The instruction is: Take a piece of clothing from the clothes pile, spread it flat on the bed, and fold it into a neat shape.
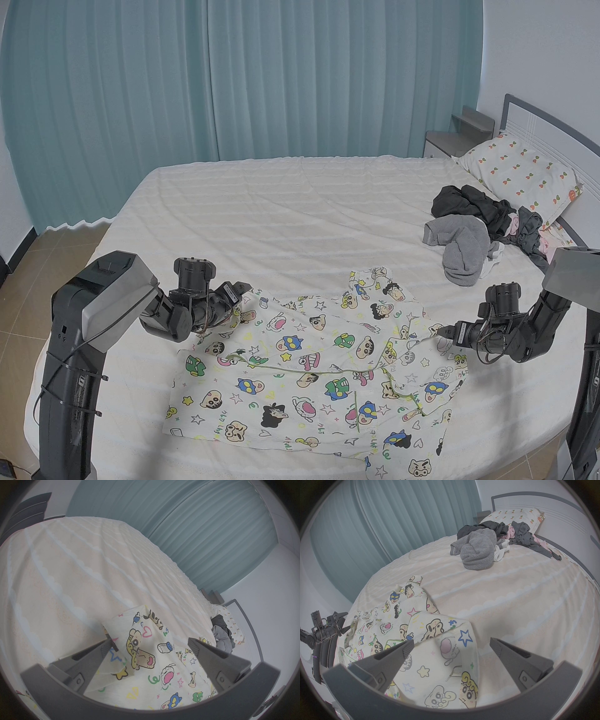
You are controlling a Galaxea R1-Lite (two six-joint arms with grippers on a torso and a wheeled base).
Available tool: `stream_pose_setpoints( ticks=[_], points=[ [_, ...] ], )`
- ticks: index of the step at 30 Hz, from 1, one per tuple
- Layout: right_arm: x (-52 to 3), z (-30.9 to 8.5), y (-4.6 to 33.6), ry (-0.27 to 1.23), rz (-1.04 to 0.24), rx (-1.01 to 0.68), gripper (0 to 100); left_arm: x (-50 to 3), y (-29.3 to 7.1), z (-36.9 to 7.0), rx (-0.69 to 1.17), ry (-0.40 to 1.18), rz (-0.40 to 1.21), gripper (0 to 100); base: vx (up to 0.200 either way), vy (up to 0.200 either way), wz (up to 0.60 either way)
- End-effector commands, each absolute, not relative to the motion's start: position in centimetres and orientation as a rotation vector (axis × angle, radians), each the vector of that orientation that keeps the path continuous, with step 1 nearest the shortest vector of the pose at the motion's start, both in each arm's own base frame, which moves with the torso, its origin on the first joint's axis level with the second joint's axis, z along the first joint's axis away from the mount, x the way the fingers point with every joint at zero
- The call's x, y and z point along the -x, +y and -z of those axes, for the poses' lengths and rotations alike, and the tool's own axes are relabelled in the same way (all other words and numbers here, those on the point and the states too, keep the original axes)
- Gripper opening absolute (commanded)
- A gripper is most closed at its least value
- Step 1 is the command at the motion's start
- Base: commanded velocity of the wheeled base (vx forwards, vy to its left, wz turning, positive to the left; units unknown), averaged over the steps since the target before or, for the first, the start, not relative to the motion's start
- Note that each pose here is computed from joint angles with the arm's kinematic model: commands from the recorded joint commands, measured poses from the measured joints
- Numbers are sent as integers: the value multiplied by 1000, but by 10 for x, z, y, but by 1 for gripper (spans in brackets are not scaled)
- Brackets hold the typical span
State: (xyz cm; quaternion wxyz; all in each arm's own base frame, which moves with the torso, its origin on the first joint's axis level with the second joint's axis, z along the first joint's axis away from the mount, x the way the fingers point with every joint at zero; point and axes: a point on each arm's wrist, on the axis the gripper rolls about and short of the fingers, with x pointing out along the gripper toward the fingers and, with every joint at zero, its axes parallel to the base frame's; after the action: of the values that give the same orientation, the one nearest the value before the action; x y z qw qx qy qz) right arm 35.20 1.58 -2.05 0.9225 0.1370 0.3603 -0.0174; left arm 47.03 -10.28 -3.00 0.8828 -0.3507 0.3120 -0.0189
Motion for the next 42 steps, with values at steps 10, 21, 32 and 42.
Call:
stream_pose_setpoints(
  ticks=[10,21,32,42],
  points=[
    [-352,20,16,739,35,-281,100,-482,-95,33,728,653,-10,0,0,0,0],
    [-352,21,16,740,36,-283,100,-505,-43,-2,768,492,-80,0,0,0,0],
    [-352,21,16,740,36,-283,100,-513,-28,-5,774,455,-96,0,0,0,0],
    [-351,22,16,747,37,-282,100,-519,-26,-10,769,447,-125,100,0,0,0]
  ],
)
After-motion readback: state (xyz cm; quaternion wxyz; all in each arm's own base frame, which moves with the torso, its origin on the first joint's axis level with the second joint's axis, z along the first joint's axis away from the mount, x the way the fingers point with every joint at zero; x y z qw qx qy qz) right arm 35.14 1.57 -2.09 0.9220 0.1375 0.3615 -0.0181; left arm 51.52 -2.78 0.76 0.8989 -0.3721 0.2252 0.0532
